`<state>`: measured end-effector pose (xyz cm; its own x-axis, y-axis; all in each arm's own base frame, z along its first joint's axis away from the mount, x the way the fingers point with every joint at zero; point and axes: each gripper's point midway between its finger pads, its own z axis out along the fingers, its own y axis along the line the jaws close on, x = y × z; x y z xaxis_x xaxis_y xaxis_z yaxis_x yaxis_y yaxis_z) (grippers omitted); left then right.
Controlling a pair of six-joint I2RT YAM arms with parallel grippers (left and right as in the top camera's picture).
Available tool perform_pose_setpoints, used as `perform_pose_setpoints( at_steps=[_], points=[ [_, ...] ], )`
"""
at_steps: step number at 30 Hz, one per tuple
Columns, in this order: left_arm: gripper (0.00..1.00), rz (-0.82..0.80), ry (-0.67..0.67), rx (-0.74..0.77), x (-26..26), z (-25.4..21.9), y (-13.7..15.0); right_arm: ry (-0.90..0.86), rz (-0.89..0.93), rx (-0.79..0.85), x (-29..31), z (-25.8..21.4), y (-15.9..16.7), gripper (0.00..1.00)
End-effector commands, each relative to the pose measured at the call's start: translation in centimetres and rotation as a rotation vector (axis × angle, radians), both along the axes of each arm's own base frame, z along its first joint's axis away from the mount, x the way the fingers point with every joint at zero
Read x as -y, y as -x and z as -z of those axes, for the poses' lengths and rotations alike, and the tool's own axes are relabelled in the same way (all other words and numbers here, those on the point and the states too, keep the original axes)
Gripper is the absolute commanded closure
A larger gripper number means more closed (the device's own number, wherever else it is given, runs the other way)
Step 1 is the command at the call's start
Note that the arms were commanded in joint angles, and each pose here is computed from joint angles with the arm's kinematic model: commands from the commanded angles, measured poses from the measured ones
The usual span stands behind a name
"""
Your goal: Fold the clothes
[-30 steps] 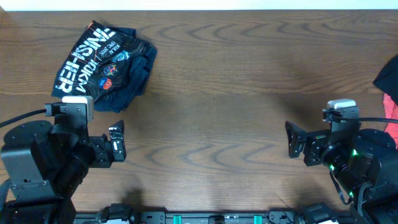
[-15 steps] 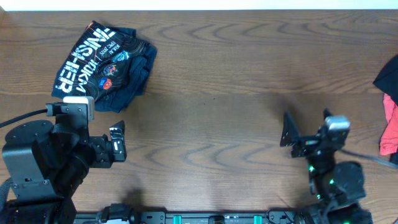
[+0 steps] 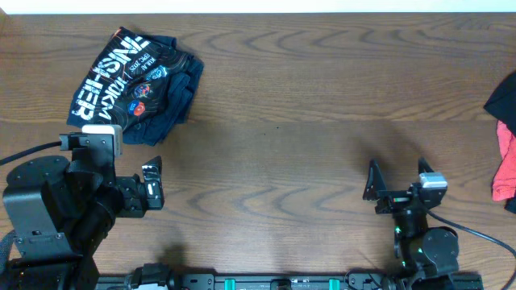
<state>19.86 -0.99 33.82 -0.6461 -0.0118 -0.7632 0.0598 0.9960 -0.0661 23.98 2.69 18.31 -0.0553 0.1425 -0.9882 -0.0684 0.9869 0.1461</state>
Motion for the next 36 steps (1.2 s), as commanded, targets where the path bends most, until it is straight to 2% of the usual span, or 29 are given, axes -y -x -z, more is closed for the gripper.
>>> perform_pose_setpoints(
  at_steps=[1,36],
  points=[
    [0.02,-0.002,-0.002,-0.004,-0.03,0.14,-0.01,-0.036,0.003,-0.035,0.02,2.22,-0.32,0.01],
    [0.02,-0.018,-0.021,0.028,-0.42,-0.44,-0.25,-0.043,-0.015,-0.022,-0.33,2.37,-0.45,0.01]
  ],
)
